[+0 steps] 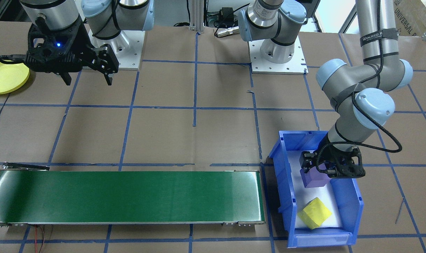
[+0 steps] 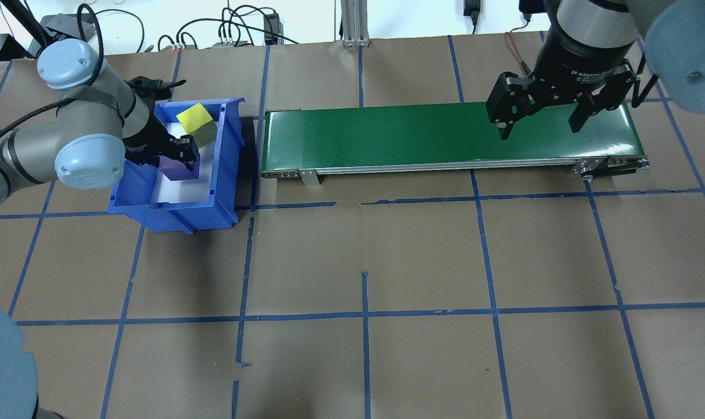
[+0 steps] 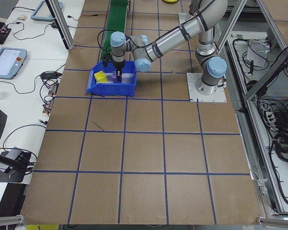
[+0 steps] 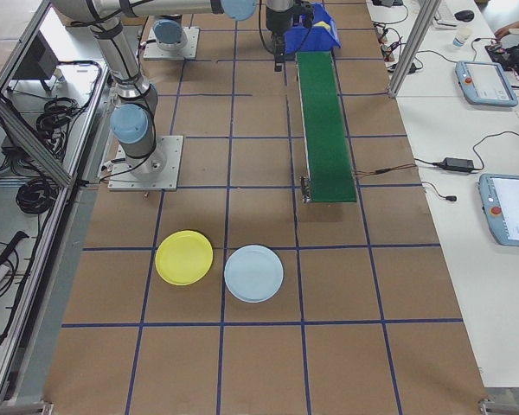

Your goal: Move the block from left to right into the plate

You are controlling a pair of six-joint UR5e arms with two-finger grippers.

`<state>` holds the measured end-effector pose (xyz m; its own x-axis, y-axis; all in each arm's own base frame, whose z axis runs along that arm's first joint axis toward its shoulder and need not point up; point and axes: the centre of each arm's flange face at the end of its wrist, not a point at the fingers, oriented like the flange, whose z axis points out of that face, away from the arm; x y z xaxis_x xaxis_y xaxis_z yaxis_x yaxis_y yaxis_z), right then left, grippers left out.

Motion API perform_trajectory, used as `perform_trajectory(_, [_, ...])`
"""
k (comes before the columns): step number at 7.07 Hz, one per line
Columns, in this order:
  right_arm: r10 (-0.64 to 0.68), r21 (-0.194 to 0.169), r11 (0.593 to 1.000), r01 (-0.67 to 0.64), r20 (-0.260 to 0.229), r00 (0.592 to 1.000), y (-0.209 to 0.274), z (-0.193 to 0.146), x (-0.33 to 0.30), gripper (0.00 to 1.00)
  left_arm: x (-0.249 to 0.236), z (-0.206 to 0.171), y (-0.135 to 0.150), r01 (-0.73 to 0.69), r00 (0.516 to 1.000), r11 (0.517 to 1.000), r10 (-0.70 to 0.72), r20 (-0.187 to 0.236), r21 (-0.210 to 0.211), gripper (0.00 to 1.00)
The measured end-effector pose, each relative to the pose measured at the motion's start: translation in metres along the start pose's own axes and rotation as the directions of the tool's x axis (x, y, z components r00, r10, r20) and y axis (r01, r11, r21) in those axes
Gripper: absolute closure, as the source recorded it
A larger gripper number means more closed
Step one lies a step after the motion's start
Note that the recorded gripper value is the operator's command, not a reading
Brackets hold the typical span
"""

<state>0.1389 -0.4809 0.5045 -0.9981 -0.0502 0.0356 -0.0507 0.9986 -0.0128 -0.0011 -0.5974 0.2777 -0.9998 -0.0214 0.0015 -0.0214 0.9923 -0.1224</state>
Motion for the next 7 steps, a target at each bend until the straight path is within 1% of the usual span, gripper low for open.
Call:
perform_trajectory(2, [-0.001, 0.000, 1.000, 0.001, 0.000, 1.000, 0.000, 0.000, 0.000, 0.00, 0.012, -0.065, -0.011, -0.019, 1.000, 0.993, 0.016, 0.022, 0.116, 0.54])
perform_trajectory(3, [-0.001, 0.000, 1.000, 0.001, 0.000, 1.000, 0.000, 0.000, 0.000, 0.00, 0.035, -0.097, -0.013, -0.049, 0.999, 0.982, 0.045, 0.029, 0.181, 0.54])
perform_trajectory(4, [0.000, 0.000, 1.000, 0.000, 0.000, 1.000, 0.000, 0.000, 0.000, 0.00, 0.065, -0.120, -0.015, -0.070, 0.997, 0.971, 0.066, 0.025, 0.228, 0.54])
perform_trajectory(5, [0.001, 0.000, 1.000, -0.001, 0.000, 1.000, 0.000, 0.000, 0.001, 0.00, 0.096, -0.125, -0.016, -0.060, 0.998, 0.968, 0.060, 0.004, 0.242, 0.54])
perform_trajectory(6, [0.003, -0.001, 1.000, -0.003, 0.000, 1.000, -0.001, 0.000, 0.002, 0.00, 0.123, -0.115, -0.017, -0.045, 0.999, 0.972, 0.050, -0.016, 0.231, 0.54])
perform_trajectory(7, [0.004, -0.002, 1.000, -0.004, -0.001, 1.000, -0.001, 0.001, 0.002, 0.00, 0.145, -0.094, -0.022, -0.044, 0.998, 0.975, 0.051, -0.028, 0.217, 0.54])
